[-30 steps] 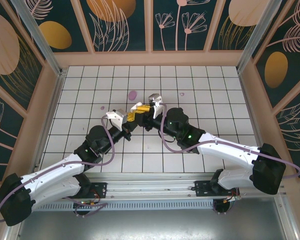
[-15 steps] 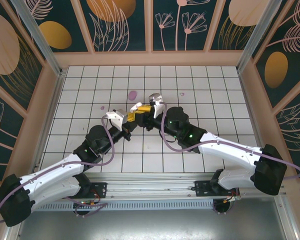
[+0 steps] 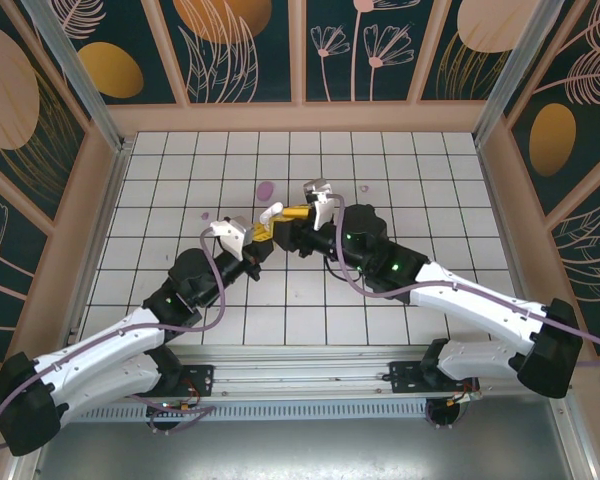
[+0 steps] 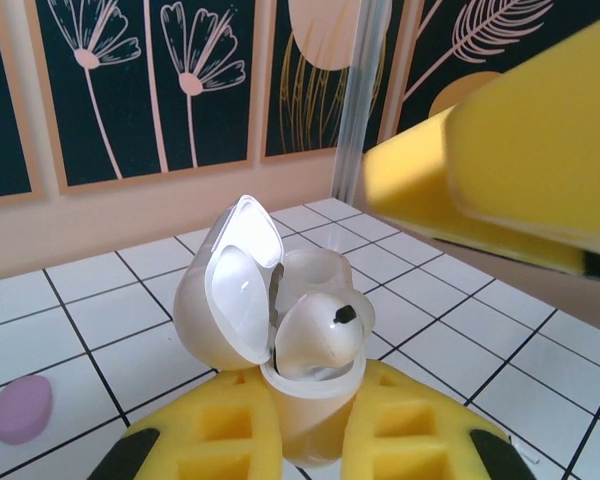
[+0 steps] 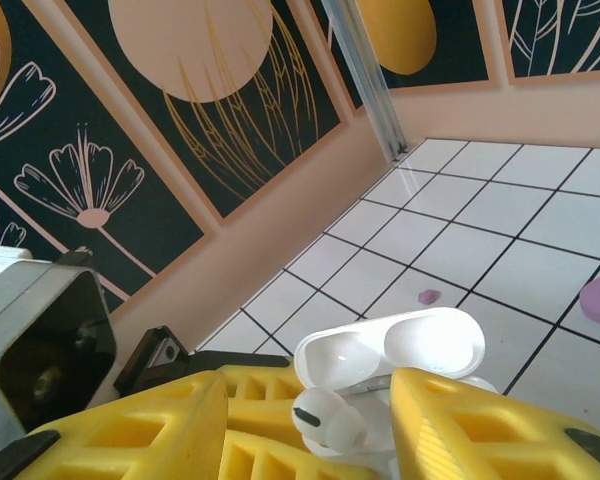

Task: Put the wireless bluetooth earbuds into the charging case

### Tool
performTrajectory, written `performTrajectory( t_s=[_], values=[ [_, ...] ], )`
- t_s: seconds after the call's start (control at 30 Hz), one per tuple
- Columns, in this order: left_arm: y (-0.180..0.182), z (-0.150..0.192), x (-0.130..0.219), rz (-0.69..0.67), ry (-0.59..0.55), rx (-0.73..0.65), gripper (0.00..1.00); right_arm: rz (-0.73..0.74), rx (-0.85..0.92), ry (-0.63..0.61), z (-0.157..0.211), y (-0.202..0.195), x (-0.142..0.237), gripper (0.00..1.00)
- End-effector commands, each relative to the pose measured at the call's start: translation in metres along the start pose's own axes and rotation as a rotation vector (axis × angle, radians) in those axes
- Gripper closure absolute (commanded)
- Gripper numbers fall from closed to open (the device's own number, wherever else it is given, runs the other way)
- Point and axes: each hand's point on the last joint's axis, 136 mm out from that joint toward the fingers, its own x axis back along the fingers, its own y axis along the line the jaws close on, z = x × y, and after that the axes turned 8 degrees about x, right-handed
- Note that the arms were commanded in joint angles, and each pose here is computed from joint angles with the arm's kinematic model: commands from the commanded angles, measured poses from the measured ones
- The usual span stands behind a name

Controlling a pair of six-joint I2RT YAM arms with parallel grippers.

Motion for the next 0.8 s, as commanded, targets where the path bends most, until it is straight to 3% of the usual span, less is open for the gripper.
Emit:
performTrajectory(
  t_s=[0.0,0.13,0.57,0.77],
  values=[
    [-0.007,-0.013,-0.004,0.023,-0.005,0.02,1.0,-0.029,-0.021,-0.031,-0.022,0.01,0.012,0.53],
    [-0.006,-0.01,-0.006,0.017,0.006,0.024,1.0,-0.032,-0.025,-0.033,-0.025,0.012,0.017,0.54],
    [-0.016,-0.012,-0.008,0.068,0.018,0.008,1.0,-0.154,-0.018,0.111,0.001,0.03,-0.005,0.8],
    [-0.018,-0.012,-0.005,0.08,0.018,0.005,1.0,-0.163,-0.029,0.113,0.0,0.031,-0.004,0.88]
  ],
)
